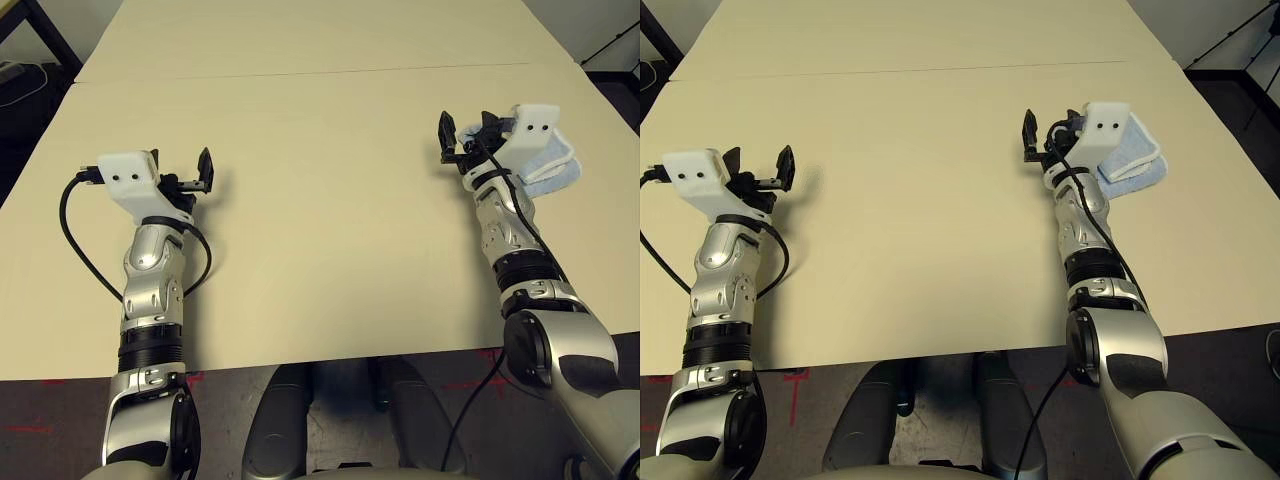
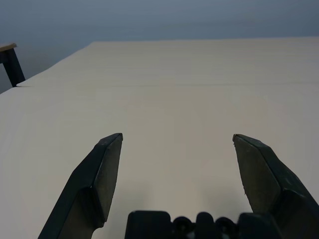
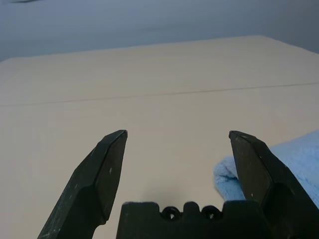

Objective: Fold the towel and set it aside.

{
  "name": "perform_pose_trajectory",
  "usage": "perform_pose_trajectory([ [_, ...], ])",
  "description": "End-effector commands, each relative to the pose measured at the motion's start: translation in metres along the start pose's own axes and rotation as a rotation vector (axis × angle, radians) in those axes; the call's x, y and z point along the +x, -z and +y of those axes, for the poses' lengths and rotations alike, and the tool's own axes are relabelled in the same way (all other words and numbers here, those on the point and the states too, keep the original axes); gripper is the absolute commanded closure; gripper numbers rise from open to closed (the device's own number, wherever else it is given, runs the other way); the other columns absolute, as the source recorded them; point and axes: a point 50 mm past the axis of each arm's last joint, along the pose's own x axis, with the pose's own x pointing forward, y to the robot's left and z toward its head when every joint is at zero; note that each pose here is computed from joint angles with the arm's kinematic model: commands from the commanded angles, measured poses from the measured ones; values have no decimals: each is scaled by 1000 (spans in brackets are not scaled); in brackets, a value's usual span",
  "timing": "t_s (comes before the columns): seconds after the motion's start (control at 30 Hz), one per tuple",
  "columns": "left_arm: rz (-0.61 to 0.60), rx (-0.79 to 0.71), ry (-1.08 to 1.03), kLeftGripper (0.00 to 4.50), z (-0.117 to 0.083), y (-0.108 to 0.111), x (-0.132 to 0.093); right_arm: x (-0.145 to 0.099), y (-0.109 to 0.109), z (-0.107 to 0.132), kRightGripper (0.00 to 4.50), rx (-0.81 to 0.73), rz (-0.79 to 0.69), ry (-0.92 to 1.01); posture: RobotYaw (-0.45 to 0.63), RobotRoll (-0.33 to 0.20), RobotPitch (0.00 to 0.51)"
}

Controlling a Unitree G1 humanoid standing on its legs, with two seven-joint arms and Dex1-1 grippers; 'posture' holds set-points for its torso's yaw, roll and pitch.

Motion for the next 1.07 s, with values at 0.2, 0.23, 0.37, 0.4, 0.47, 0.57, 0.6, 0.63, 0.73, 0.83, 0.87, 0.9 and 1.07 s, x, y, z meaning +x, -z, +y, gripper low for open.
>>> perform_pose_trajectory([
  [0.2, 97, -46, 39, 0, 7, 11, -6, -5, 4, -1, 40, -38, 42, -53, 84, 0, 217],
  [0.23, 103, -55, 37, 0, 8, 11, -6, -5, 3, -1, 40, -42, 42, -54, 84, 0, 217],
  [0.37, 105, -55, 39, 0, 8, 10, -4, -6, 3, -3, 40, -43, 45, -42, 80, 0, 211],
  [0.4, 105, -55, 38, 0, 8, 9, -3, -5, 3, -3, 40, -42, 45, -40, 74, 0, 210],
  [0.47, 109, -51, 20, 0, 10, 10, -3, -5, 3, -3, 40, -40, 46, -31, 74, 0, 210],
  [0.57, 102, -47, -17, 0, 12, 9, -1, -6, 3, -3, 40, -40, 49, -22, 72, 0, 206],
  [0.6, 100, -48, -23, 0, 13, 9, -1, -7, 3, -3, 40, -40, 50, -22, 72, 0, 203],
  [0.63, 100, -49, -22, 0, 13, 9, -1, -7, 4, -3, 40, -41, 52, -22, 72, 0, 203],
  [0.73, 102, -49, -20, 0, 13, 9, -1, -8, 5, -3, 40, -43, 59, -27, 72, 0, 200],
  [0.83, 105, -49, -21, 0, 14, 9, -2, -7, 5, -3, 40, -47, 65, -29, 73, 0, 199],
  [0.87, 106, -49, -22, 0, 14, 9, -2, -7, 5, -3, 40, -50, 70, -30, 79, 0, 198],
  [0.9, 106, -50, -23, 0, 14, 9, -2, -7, 5, -3, 40, -52, 73, -31, 79, 0, 198],
  [1.07, 113, -51, -24, 0, 14, 10, -4, -7, 6, -3, 40, -52, 77, -34, 78, 0, 201],
])
